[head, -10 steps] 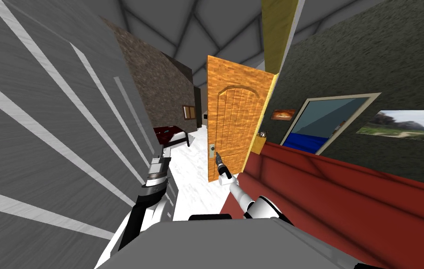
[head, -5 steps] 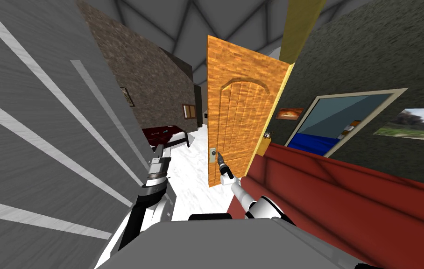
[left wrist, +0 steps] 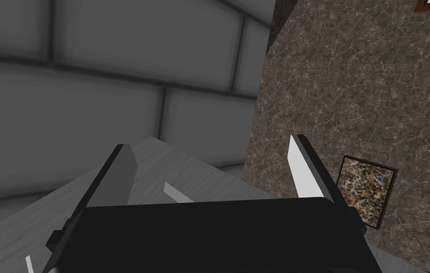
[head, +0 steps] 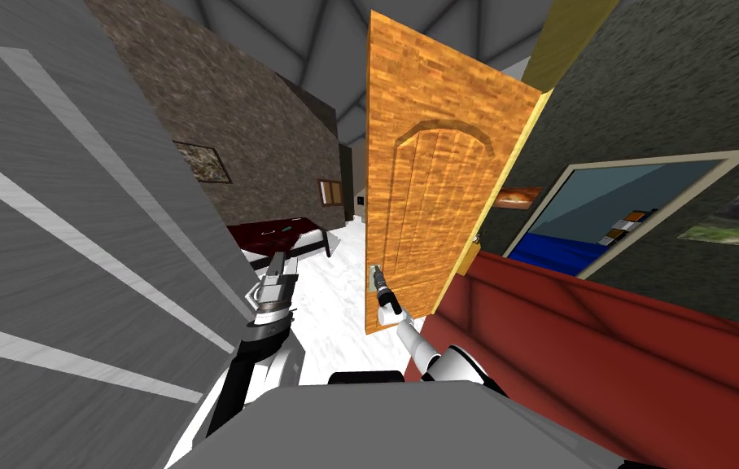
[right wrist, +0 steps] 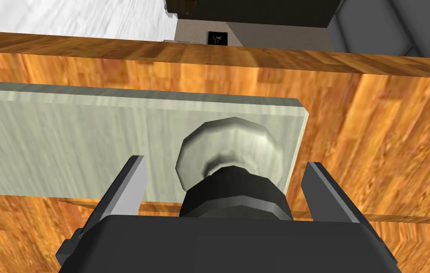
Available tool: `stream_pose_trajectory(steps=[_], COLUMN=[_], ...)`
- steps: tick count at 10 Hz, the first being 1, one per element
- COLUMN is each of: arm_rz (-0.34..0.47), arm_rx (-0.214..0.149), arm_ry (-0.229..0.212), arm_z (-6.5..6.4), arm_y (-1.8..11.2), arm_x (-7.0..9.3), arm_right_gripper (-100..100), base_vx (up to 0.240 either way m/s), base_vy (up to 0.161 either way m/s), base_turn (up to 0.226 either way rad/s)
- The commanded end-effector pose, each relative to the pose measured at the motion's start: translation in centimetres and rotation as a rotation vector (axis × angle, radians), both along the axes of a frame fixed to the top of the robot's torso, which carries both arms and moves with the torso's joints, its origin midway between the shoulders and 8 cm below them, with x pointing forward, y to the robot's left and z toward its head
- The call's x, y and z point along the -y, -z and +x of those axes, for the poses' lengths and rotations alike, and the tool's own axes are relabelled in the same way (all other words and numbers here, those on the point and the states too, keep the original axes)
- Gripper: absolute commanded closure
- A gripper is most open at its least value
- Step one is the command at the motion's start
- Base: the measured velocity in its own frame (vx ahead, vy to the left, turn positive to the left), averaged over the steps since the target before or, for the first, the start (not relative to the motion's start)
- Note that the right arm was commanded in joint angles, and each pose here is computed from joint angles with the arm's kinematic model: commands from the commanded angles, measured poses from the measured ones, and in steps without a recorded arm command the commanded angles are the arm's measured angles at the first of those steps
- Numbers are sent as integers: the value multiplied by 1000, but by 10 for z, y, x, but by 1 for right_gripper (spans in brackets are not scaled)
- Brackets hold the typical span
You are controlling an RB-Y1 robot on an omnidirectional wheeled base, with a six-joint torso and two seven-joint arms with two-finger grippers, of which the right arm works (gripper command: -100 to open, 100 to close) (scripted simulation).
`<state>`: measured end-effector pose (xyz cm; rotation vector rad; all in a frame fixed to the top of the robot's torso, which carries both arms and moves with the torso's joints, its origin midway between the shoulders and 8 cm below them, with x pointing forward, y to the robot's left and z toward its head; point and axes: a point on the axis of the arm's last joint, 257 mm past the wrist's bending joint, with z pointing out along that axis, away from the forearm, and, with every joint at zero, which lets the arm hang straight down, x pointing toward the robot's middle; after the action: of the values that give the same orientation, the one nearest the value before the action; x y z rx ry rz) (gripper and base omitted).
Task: Push the door open
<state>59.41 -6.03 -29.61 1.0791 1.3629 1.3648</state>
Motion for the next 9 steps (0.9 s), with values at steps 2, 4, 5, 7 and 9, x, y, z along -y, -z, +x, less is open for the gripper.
stream_pose_trajectory(steps=[2,4,5,7,9], arm_rz=[-1,-1,-1,-23,-31], arm_rx=[-1,-1,-1,0,2], arm_ry=[0,0,0,28,42], arm_z=[0,0,0,2,3], arm_y=[0,0,0,3,3], arm_x=[1,1,1,20,28], arm_right_gripper=[100,100,100,100,100], base_vx=[-13,-17,0,35,124], base_vy=[-3,-5,0,0,4], base_turn=[2,3,0,4,10])
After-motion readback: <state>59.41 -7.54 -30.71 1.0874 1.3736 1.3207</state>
